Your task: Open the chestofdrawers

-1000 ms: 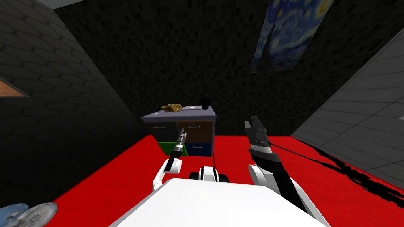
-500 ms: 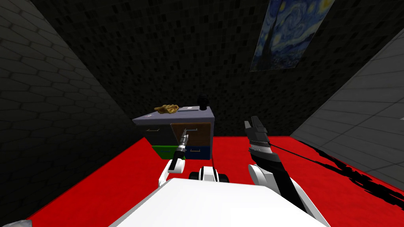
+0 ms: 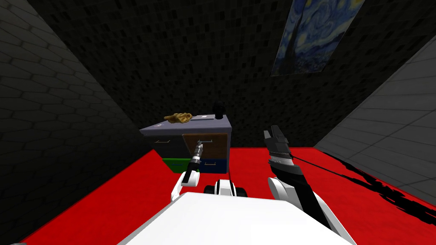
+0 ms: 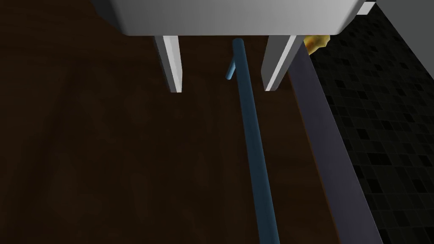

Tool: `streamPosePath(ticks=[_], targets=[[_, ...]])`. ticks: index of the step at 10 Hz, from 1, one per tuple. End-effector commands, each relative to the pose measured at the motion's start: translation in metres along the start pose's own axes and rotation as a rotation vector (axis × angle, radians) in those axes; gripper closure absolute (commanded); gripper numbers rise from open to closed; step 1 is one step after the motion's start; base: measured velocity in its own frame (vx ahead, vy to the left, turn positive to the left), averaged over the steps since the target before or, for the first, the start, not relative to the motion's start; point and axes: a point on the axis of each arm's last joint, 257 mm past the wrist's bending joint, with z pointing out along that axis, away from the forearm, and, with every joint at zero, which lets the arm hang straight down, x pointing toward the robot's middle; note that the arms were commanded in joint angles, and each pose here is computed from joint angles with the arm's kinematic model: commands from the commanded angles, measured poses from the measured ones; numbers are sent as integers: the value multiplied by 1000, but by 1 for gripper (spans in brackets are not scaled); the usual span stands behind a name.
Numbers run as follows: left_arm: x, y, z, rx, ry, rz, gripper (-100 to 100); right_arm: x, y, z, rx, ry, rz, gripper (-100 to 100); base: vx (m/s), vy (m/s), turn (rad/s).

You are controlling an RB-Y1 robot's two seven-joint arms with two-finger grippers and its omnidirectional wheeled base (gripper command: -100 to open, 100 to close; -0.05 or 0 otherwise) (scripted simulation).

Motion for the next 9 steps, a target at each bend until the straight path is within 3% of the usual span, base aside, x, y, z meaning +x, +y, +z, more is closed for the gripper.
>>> streamPosePath(ticks=[1,3,5,9], targets=[[-4,-6,1,13,15,28,-100,0,0,0,0,0,0,0,-16,-9,-1],[-6,-14,4,10,20,35,-100,0,0,0,0,0,0,0,-19,-45,4],[1,-11,4,0,0,-6,-100,0,0,0,0,0,0,0,-24,-91,8],[-3,-19,8,3,4,8,-100,0,0,0,0,0,0,0,48,-17,-7]])
